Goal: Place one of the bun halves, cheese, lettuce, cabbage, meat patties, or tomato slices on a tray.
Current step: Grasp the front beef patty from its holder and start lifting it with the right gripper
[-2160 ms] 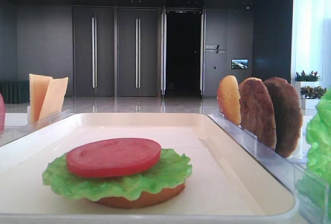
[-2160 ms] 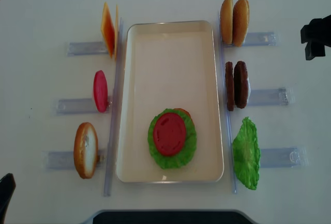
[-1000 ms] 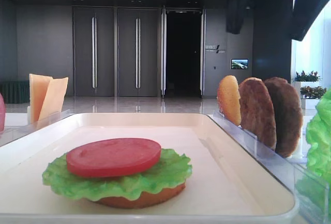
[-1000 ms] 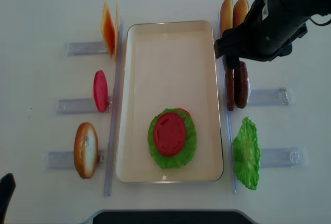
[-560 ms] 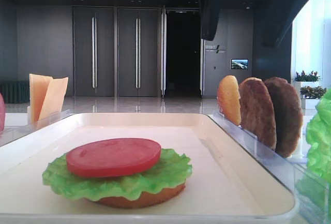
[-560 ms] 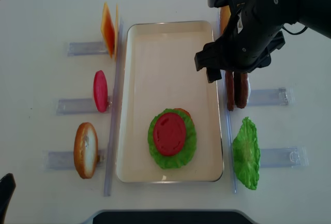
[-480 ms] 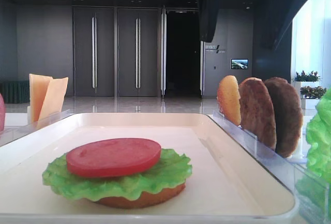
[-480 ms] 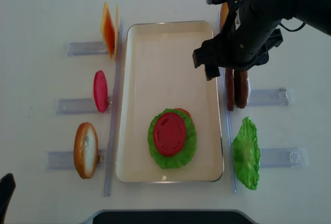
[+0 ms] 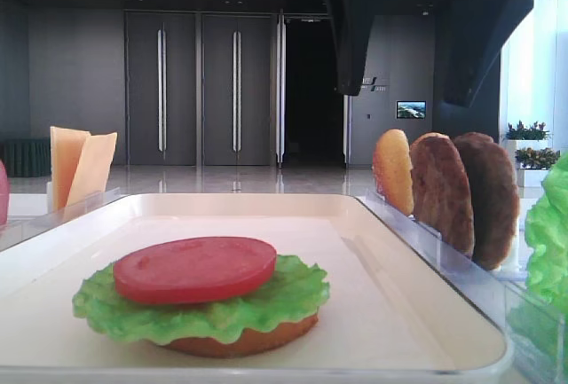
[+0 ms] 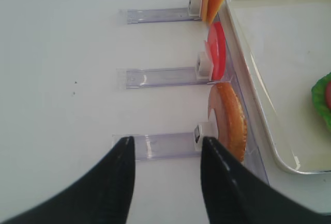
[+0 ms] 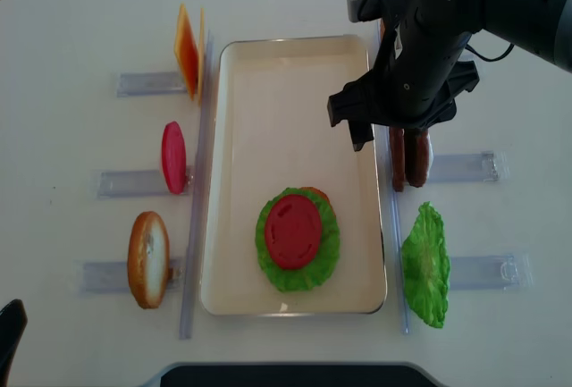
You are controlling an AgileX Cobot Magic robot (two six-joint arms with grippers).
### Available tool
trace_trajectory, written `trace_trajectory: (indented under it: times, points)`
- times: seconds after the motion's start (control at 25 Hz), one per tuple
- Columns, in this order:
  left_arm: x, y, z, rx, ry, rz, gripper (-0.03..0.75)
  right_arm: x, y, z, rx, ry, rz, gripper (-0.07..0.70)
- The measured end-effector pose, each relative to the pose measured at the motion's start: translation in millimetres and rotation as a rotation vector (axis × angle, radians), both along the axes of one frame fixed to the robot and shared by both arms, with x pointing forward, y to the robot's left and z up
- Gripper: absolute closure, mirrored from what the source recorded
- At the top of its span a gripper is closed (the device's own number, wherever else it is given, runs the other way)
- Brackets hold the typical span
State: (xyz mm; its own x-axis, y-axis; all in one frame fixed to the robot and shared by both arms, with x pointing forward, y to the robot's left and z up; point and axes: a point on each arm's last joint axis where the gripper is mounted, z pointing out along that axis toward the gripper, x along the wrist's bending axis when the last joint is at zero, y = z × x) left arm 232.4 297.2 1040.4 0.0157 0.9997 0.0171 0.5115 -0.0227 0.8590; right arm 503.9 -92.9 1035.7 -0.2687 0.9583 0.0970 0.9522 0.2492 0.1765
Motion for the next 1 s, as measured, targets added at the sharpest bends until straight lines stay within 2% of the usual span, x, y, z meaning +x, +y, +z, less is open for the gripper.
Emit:
trace_trajectory:
  times: [0.24,0.44,0.76,1.0]
  points:
    - [0.0,0.0,0.0,0.000,0.000,0.000,0.388,0.3,4.6,0.2,0.048,0.006,-0.014,0.066]
    - [0.0,0.0,0.0,0.000,0.000,0.000,0.388,2.2,6.2,-1.2,0.058,-0.004,-0.015,0.067]
    - [0.0,0.0,0.0,0.000,0.000,0.000,0.388,7.1,9.4,-16.5,0.025,0.028,-0.007,0.070]
    - [0.0,0.0,0.0,0.000,0.000,0.000,0.388,8.8,7.2,-17.9,-0.006,0.013,0.008,0.070]
